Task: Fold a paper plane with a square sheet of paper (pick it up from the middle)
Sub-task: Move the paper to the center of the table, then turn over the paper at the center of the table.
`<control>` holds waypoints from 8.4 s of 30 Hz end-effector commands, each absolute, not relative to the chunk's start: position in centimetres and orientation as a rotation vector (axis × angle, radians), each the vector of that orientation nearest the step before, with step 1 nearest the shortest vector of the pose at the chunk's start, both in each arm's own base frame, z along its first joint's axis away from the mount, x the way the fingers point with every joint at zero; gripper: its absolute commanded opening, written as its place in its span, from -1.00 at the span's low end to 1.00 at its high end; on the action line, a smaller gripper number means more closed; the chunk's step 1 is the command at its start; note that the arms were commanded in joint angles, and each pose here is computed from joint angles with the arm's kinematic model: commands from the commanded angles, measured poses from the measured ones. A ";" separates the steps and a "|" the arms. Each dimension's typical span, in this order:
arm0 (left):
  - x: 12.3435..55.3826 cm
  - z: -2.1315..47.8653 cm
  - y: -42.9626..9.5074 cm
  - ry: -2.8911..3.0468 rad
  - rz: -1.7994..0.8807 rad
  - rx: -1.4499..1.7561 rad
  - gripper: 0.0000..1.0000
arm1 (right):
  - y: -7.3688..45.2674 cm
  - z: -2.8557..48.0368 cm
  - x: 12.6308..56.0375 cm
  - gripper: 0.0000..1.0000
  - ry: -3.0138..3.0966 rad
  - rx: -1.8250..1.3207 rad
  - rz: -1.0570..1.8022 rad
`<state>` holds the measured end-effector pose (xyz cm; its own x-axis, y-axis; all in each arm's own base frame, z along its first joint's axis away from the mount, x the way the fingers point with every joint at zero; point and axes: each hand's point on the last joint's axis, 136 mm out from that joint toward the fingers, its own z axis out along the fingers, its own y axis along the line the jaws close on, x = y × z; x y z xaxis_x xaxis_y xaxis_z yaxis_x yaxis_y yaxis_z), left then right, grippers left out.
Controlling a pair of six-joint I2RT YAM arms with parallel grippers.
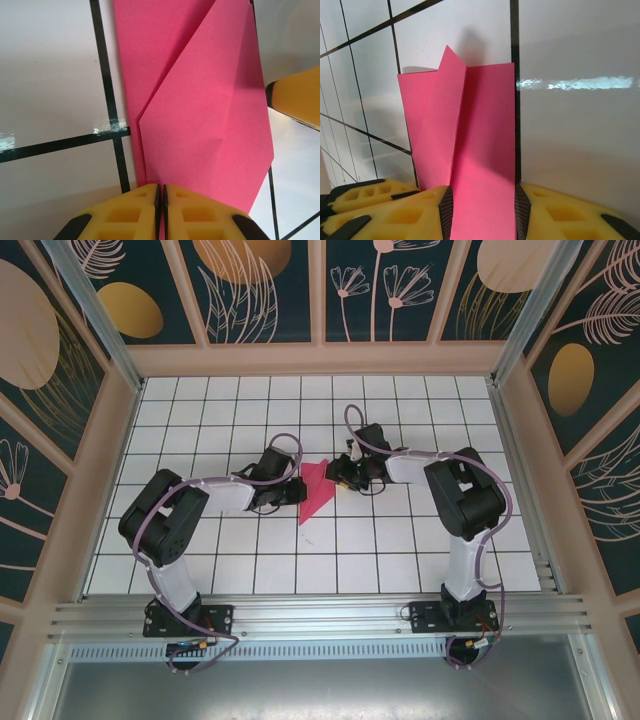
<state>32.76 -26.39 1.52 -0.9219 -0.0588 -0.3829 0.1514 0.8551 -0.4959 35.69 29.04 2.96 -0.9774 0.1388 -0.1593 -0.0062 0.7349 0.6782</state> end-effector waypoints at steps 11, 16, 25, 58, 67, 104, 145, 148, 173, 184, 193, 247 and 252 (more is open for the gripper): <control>30.0 0.1 -26.4 2.710 -0.822 0.077 -0.71 | 31.2 4.4 35.7 -0.20 2.679 0.077 1.181; 29.8 0.3 -26.4 2.706 -0.836 0.064 -0.71 | 30.3 4.6 35.8 -0.17 2.675 0.081 1.150; 28.9 0.0 -26.6 2.712 -0.909 0.028 -0.70 | 30.7 6.1 35.0 -0.16 2.638 0.114 1.221; 27.8 -1.0 -25.9 2.736 -0.895 -0.004 -0.71 | 26.9 4.0 32.7 -0.08 2.701 0.264 1.028; 27.7 -1.1 -26.0 2.741 -0.904 0.005 -0.71 | 29.0 2.3 31.8 -0.08 2.763 0.227 1.066; 27.7 -0.6 -26.1 2.736 -0.912 0.012 -0.71 | 29.7 3.1 32.4 -0.15 2.728 0.196 1.119; 27.7 -0.3 -25.9 2.730 -0.905 0.013 -0.71 | 28.5 3.0 31.9 -0.25 2.739 0.215 0.999; 27.7 -0.3 -25.9 2.729 -0.906 0.009 -0.71 | 28.5 2.5 31.2 -0.29 2.760 0.225 0.992; 27.7 -0.2 -26.0 2.728 -0.913 0.005 -0.71 | 32.8 4.0 32.6 -0.23 2.658 0.066 1.274; 27.8 0.0 -26.0 2.720 -0.913 0.002 -0.71 | 33.9 3.7 33.0 -0.42 2.643 0.005 1.324; 28.7 2.3 -25.9 2.637 -0.917 -0.021 -0.59 | 33.9 4.3 33.2 -0.85 2.632 -0.026 1.305; 28.7 14.8 -11.2 1.991 -0.522 -0.573 -0.01 | 37.1 9.6 27.1 0.25 2.672 -0.660 0.325; 29.2 13.7 -13.0 2.050 -0.574 -0.522 0.00 | 35.1 11.4 27.1 0.26 2.663 -0.552 0.588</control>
<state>28.76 -11.54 13.31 -0.4672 -0.5790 -0.6682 -0.1995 0.8052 -0.5584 26.95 34.91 10.25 -0.8361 -0.3636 -0.4108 -0.4600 0.8727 0.1638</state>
